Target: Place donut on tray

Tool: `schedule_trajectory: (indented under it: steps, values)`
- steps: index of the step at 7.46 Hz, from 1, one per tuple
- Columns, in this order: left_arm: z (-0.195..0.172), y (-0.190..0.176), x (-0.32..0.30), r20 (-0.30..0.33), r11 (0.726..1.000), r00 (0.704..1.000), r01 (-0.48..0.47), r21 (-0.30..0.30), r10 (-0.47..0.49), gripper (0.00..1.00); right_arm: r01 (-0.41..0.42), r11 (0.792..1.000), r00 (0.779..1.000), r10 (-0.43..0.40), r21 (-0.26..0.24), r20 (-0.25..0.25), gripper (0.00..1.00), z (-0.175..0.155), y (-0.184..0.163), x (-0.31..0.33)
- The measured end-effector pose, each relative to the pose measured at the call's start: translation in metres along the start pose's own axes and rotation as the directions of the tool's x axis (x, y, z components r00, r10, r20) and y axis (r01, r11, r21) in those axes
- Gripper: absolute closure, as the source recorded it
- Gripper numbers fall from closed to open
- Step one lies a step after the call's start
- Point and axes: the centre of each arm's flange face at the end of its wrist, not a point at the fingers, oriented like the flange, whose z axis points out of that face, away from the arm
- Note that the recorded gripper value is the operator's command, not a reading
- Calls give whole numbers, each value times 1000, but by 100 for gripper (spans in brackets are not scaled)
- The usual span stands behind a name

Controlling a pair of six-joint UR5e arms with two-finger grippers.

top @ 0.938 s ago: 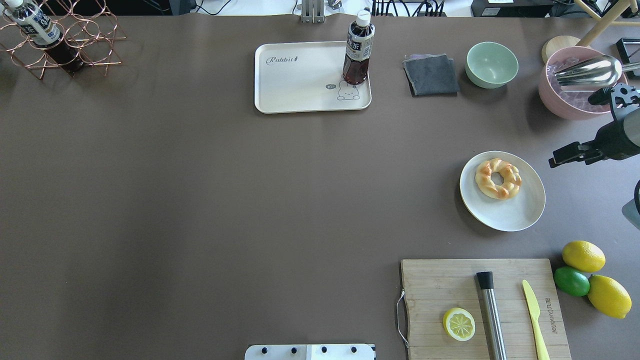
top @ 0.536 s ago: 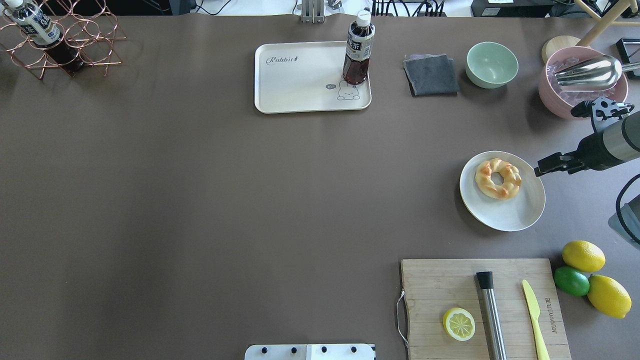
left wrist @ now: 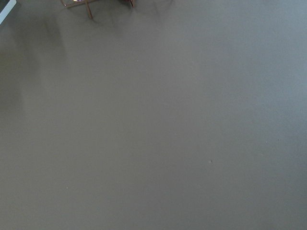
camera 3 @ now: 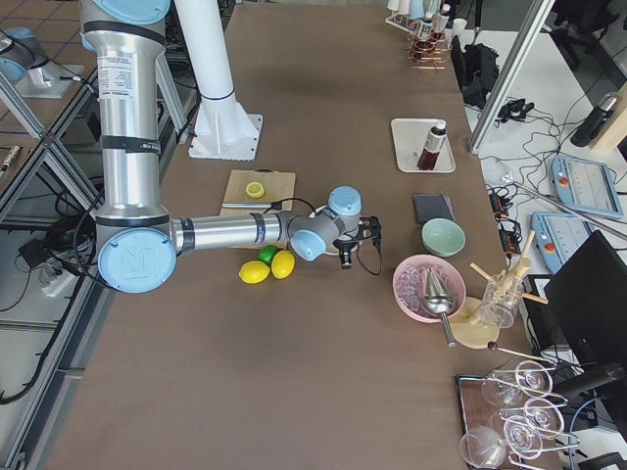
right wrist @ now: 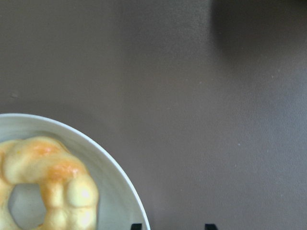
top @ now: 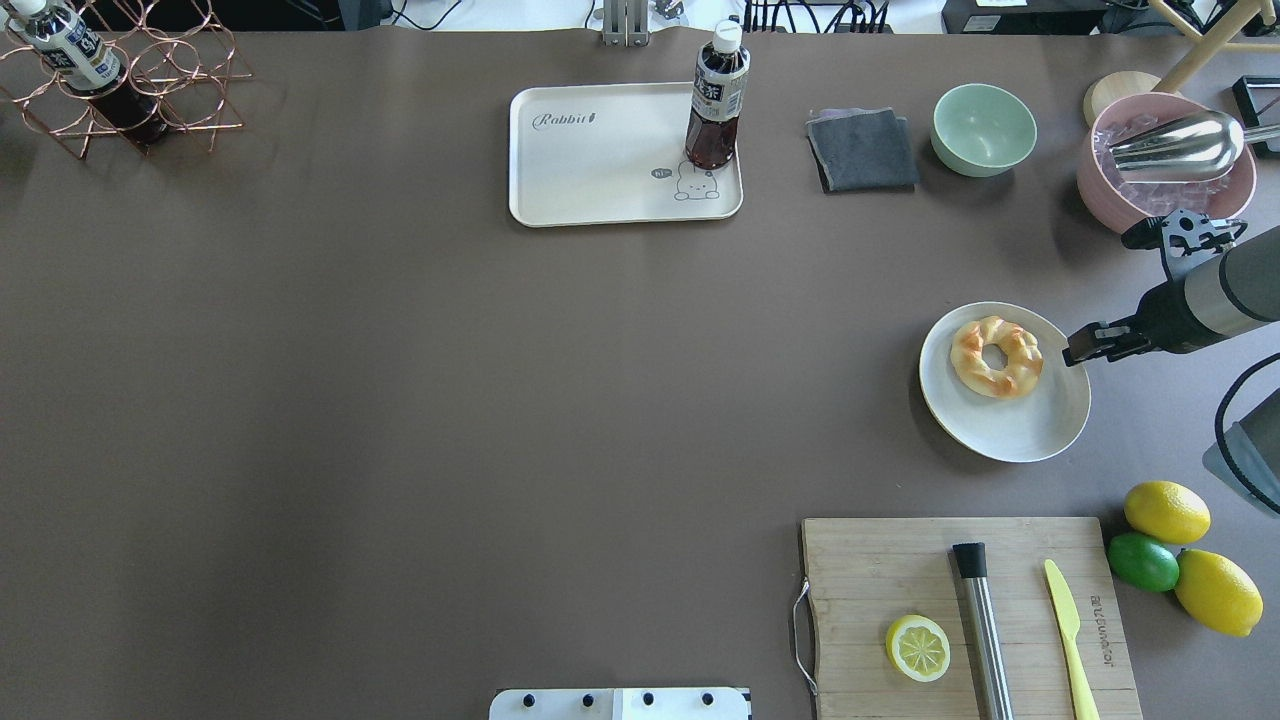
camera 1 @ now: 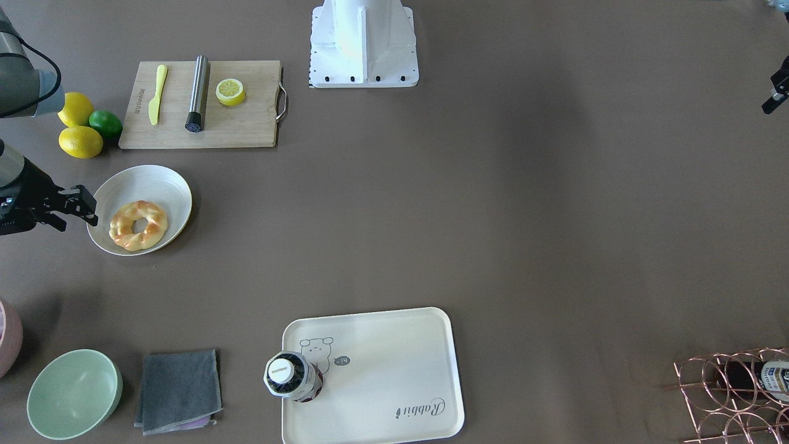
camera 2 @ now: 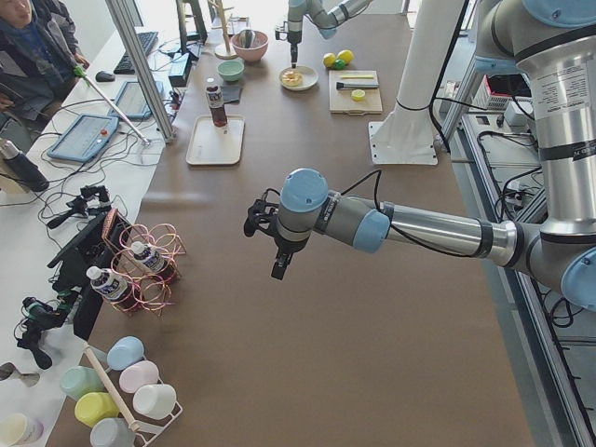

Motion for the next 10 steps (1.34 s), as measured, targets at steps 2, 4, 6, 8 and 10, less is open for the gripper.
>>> schedule_trajectory:
  steps: [2, 4, 6, 8, 10]
  values:
    - [0, 0, 0, -1, 1000, 1000, 1, -1, -1, 3, 5, 1000, 1000, -5, -1, 2, 100, 1, 1, -3]
    - [1, 1, -1, -2, 1000, 1000, 0, -1, 0, 3, 12, 1000, 1000, -12, -2, 6, 100, 2, 0, -9]
    - [-1, -3, 3, -4, 1000, 1000, 13, 3, -13, 3, 28, 1000, 999, -29, 10, 24, 100, -3, -7, -22]
    - [3, -26, 26, -36, 997, 996, 83, 2, -82, 4, 53, 997, 996, -56, 47, 63, 100, -20, -25, -55]
    - [23, -68, 87, -83, 985, 982, 169, -33, -171, 4, -12, 996, 993, 1, 85, 120, 100, -38, -53, -103]
